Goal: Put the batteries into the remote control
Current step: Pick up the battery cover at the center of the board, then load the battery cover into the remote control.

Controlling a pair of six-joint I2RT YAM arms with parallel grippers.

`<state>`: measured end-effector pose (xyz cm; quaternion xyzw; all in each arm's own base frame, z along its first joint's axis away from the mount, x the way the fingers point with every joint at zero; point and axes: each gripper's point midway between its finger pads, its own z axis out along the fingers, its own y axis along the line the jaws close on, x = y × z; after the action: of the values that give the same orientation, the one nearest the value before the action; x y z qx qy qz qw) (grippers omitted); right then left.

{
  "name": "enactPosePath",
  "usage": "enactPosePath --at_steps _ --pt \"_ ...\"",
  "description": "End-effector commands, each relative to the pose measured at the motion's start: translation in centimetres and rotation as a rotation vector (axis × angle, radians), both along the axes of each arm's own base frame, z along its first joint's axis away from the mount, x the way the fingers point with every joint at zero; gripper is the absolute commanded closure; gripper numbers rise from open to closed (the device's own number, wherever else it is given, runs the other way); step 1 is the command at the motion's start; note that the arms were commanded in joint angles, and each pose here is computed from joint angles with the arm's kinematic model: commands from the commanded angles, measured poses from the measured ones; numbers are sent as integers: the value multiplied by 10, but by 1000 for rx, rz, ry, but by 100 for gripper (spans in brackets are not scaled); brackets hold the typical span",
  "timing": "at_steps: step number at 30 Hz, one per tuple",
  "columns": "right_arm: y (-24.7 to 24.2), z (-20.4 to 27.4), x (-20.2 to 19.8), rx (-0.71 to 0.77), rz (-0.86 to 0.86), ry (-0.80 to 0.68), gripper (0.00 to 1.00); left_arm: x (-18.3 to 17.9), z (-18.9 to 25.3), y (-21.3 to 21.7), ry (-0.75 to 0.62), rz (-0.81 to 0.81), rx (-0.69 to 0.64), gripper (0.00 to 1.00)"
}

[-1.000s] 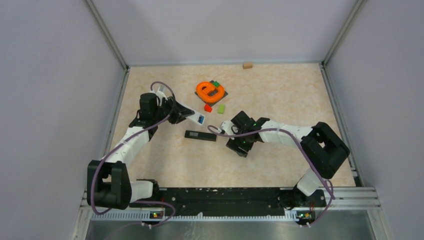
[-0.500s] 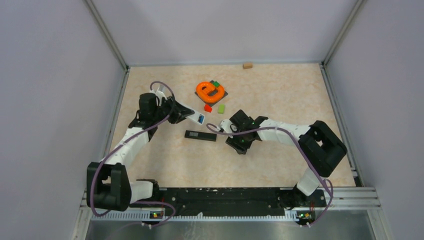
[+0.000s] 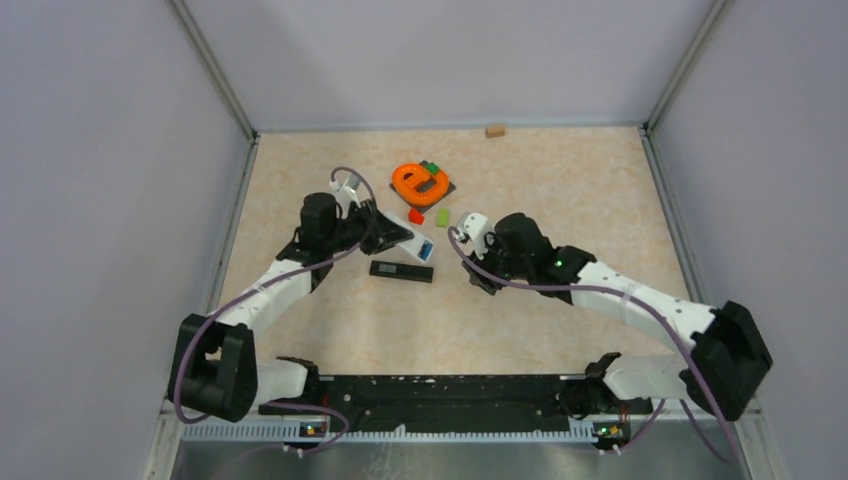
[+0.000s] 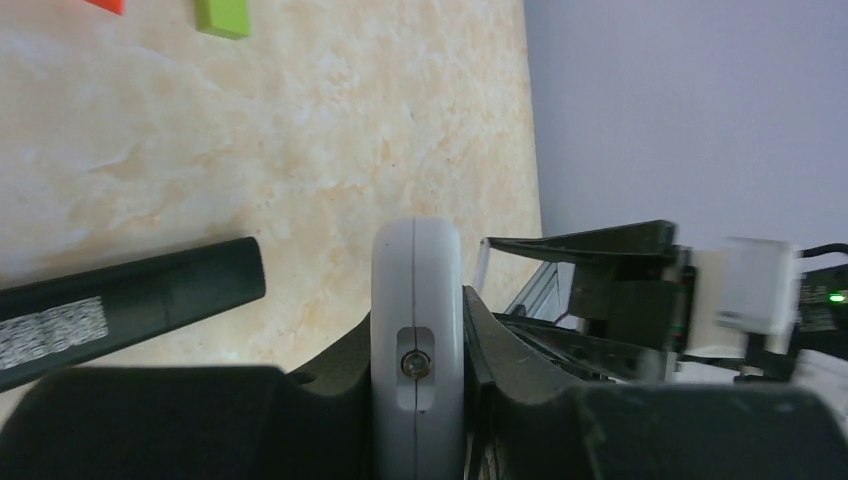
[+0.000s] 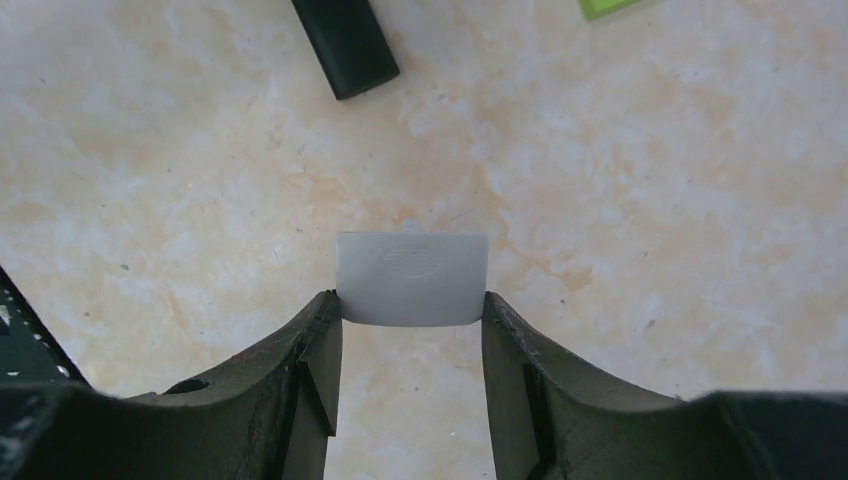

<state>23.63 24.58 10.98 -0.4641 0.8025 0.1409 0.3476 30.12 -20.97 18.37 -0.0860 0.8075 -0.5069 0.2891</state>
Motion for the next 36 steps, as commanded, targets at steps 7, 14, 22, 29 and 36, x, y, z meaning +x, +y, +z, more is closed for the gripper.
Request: enactPosePath --at_steps 7,14,22,29,36 --pt "23 87 -6 296 40 -205 64 -16 14 -61 -260 -132 -13 100" --pt "34 85 -9 245 66 -195 64 -18 16 -68 -295 -101 -29 100" --pt "44 83 -4 215 91 -201 64 -22 16 -72 -287 -126 -31 100" --pt "46 78 2 177 88 -200 64 -28 19 -75 -322 -172 -31 100" --pt "46 74 2 166 93 -191 64 -32 22 -79 -343 -201 -41 100"
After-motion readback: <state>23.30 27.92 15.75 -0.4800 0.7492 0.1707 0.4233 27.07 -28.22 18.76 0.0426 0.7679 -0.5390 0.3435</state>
